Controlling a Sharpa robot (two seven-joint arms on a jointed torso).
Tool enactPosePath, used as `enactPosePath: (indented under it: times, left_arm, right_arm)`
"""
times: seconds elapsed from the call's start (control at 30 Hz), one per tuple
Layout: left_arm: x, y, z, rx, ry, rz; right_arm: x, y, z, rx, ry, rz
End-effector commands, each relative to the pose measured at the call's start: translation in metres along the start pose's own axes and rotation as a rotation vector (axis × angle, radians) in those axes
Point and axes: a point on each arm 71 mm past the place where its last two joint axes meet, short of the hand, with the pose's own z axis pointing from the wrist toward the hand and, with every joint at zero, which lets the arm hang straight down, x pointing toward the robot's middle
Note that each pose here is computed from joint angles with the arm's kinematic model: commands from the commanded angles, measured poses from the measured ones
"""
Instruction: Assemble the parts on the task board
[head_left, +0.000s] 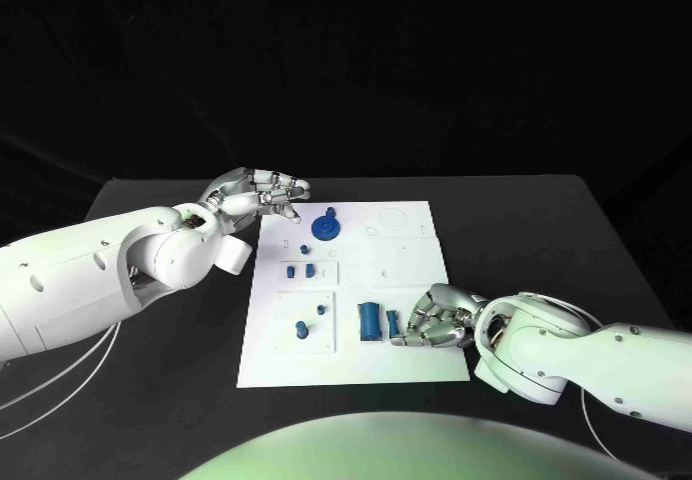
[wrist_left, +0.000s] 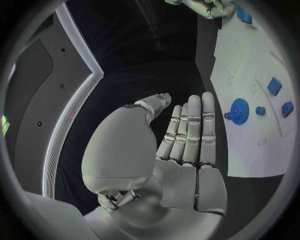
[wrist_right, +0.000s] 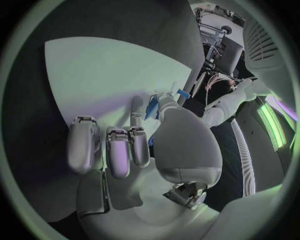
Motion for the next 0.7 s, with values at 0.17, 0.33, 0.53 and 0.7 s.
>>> enactPosePath:
  times: [0.17,0.33,0.53,0.7]
  left_arm:
    - [0.0024,-0.0007,0.0004,0.004,0.019,-0.001]
    - [0.0023,-0.0006,0.0004,0.003,0.019,0.000]
    - [0.0021,-0.0005,0.0005,0.002,0.019,0.000]
    - [0.0023,-0.0004,0.0006,0.002,0.020,0.000]
  right_arm:
    - [0.0004,-0.0026,0.0017,0.007,0.030,-0.019]
    - [0.0005,-0.0030,0.0011,0.007,0.037,-0.023]
    - [0.0013,-0.0019,0.0005,0.001,0.043,-0.025]
    - [0.0015,-0.0009,-0.0006,-0.006,0.043,-0.024]
